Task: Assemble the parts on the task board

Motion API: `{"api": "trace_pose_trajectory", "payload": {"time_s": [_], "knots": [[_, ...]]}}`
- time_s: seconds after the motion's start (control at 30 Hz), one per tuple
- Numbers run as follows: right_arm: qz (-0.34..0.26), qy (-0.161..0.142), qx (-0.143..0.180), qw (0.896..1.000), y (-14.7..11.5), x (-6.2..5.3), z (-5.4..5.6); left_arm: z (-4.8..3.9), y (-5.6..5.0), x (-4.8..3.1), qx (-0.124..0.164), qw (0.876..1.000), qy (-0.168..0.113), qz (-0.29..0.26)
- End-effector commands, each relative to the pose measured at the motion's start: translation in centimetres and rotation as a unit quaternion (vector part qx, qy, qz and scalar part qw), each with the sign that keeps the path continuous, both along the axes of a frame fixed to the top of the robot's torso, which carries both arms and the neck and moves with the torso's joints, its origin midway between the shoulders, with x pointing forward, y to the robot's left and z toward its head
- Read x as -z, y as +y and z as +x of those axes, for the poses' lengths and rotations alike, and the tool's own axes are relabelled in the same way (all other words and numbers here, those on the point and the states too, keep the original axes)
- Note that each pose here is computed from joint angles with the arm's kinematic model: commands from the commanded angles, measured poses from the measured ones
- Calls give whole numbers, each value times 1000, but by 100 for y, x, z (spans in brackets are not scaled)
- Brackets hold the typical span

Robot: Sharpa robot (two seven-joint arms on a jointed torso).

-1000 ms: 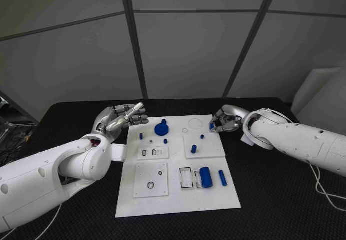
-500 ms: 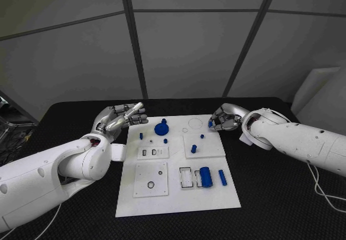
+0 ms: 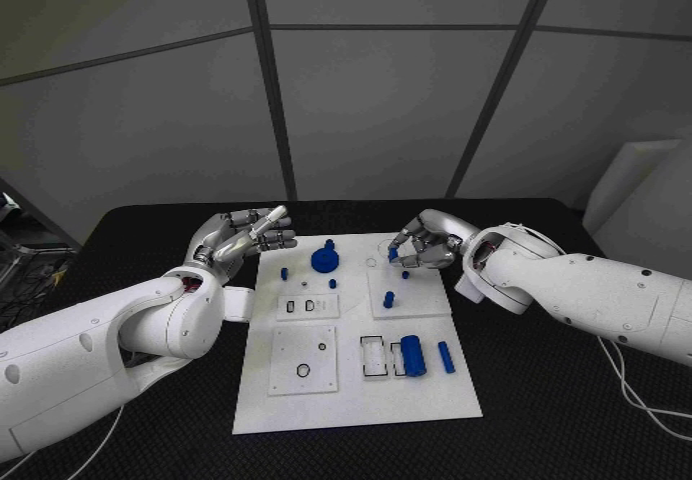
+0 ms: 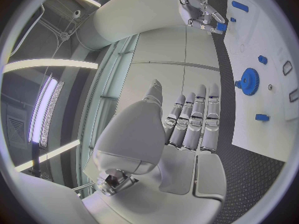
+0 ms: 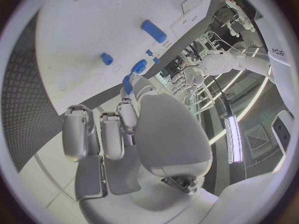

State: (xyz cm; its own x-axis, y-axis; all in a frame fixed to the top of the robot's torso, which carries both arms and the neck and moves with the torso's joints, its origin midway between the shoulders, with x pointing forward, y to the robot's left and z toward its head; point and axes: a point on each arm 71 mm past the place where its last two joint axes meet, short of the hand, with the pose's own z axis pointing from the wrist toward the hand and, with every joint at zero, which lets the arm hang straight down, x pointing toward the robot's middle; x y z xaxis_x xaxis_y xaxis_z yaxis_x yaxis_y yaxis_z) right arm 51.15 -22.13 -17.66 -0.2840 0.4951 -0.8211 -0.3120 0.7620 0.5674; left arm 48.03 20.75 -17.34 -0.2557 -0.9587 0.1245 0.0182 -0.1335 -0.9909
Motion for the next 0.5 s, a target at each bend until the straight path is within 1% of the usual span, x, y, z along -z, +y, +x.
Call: {"api": "trace_pose_trajectory", "payload": {"time_s": [0.03,0.17,0.3,0.4,0.5], "knots": [[-20,-38,-11,999,207,-71,-64,12,13,-6,0,1000,-2,3],[-33,-60,-42,997,474,-112,-145,24,25,1,-3,1000,-2,4],[-48,-71,-71,994,725,-111,-178,30,20,4,-3,1000,-2,4],[-54,-73,-82,993,865,-90,-199,28,1,4,0,1000,-1,3],[-61,-70,-86,992,993,-59,-212,28,-11,4,1,1000,-1,2]]}}
